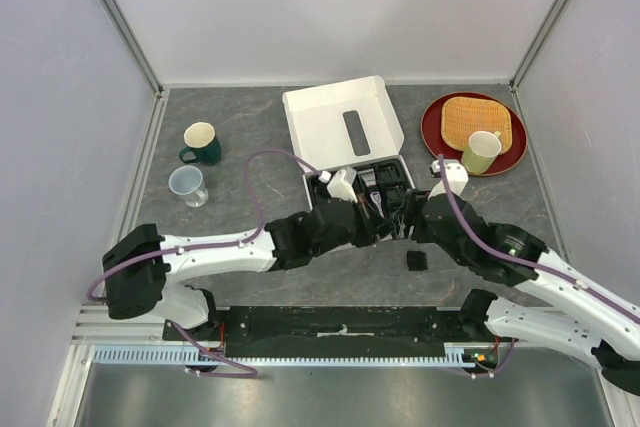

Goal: Sort the hair-cutting tools

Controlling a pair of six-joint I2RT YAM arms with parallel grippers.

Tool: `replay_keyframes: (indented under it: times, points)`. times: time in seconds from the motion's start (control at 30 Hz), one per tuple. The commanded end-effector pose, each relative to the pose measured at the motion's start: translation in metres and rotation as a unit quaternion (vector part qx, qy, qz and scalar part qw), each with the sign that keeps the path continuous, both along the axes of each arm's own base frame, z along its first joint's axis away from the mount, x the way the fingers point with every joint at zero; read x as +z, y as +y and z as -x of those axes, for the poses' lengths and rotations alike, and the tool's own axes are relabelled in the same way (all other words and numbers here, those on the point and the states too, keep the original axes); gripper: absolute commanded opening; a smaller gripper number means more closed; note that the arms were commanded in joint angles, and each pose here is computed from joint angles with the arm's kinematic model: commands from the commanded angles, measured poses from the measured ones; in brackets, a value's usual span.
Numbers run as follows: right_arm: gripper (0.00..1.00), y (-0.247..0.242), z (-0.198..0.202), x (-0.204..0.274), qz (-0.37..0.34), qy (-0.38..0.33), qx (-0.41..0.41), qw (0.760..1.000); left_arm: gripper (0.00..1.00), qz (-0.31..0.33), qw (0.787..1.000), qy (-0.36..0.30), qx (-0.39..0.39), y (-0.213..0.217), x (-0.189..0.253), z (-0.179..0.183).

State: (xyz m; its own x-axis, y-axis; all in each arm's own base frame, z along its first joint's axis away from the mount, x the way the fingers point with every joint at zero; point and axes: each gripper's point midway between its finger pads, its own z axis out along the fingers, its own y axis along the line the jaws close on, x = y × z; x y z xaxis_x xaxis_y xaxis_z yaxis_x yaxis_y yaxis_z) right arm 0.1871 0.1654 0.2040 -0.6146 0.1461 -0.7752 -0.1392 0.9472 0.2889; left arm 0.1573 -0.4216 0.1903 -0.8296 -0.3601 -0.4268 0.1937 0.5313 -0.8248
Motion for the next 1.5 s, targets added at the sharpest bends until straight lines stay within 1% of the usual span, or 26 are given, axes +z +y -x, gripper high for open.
replay_keyframes:
  times: [0.0, 0.03, 0.1, 0.13, 0.2, 0.27, 0.3, 0.33, 0.5, 0.6, 0.77, 1.03, 1.33, 1.37, 1.47]
  points:
    - [0.68, -0.017, 0.004, 0.042, -0.014, -0.039, -0.006, 0.999, 0.02, 0.012, 0.999, -0.032, 0.021, -0.006, 0.006, -0.044]
    - [0.68, -0.021, 0.004, 0.049, -0.015, -0.048, -0.008, 0.999, 0.02, 0.019, 0.999, -0.031, 0.033, -0.005, 0.006, -0.058]
    - [0.69, -0.028, 0.006, 0.054, -0.012, -0.056, -0.009, 0.998, 0.02, 0.029, 0.999, -0.02, 0.024, -0.014, -0.002, -0.069]
    - [0.69, -0.029, 0.006, 0.057, -0.013, -0.059, -0.01, 0.998, 0.02, 0.039, 0.999, -0.02, 0.027, -0.018, 0.006, -0.08]
    - [0.69, -0.033, 0.009, 0.06, -0.012, -0.059, -0.009, 0.998, 0.02, 0.029, 0.999, -0.014, 0.013, -0.028, -0.006, -0.084]
    - [0.7, -0.035, 0.01, 0.064, -0.017, -0.062, -0.011, 0.998, 0.02, 0.03, 0.999, -0.011, 0.009, -0.037, -0.004, -0.09]
    - [0.7, -0.037, 0.011, 0.067, -0.02, -0.064, -0.01, 0.998, 0.02, 0.017, 1.0, 0.002, 0.009, -0.039, -0.018, -0.092]
    - [0.7, -0.037, 0.011, 0.068, -0.022, -0.064, -0.012, 0.998, 0.02, 0.022, 1.0, 0.004, 0.011, -0.042, -0.016, -0.097]
    - [0.7, -0.038, 0.014, 0.069, -0.03, -0.065, -0.006, 0.997, 0.02, 0.032, 0.999, 0.013, 0.018, -0.051, -0.03, -0.104]
    - [0.7, -0.037, 0.017, 0.065, -0.028, -0.054, -0.005, 0.998, 0.02, 0.029, 0.999, 0.03, 0.024, -0.055, -0.041, -0.107]
    - [0.7, -0.034, 0.016, 0.062, -0.023, -0.045, -0.001, 0.999, 0.02, 0.008, 0.997, 0.062, 0.04, -0.055, -0.067, -0.111]
    - [0.7, -0.027, 0.012, 0.048, -0.004, -0.025, -0.008, 1.0, 0.02, -0.005, 0.997, 0.059, 0.056, -0.049, -0.08, -0.127]
    - [0.7, -0.026, 0.005, 0.044, 0.011, -0.024, -0.021, 0.999, 0.02, 0.004, 0.994, 0.097, 0.046, -0.057, -0.098, -0.13]
    - [0.7, -0.026, 0.005, 0.045, 0.009, -0.025, -0.021, 0.999, 0.02, 0.003, 0.994, 0.108, 0.033, -0.061, -0.103, -0.125]
    - [0.7, -0.027, 0.004, 0.047, 0.008, -0.028, -0.023, 0.999, 0.02, 0.005, 0.991, 0.127, 0.028, -0.063, -0.107, -0.122]
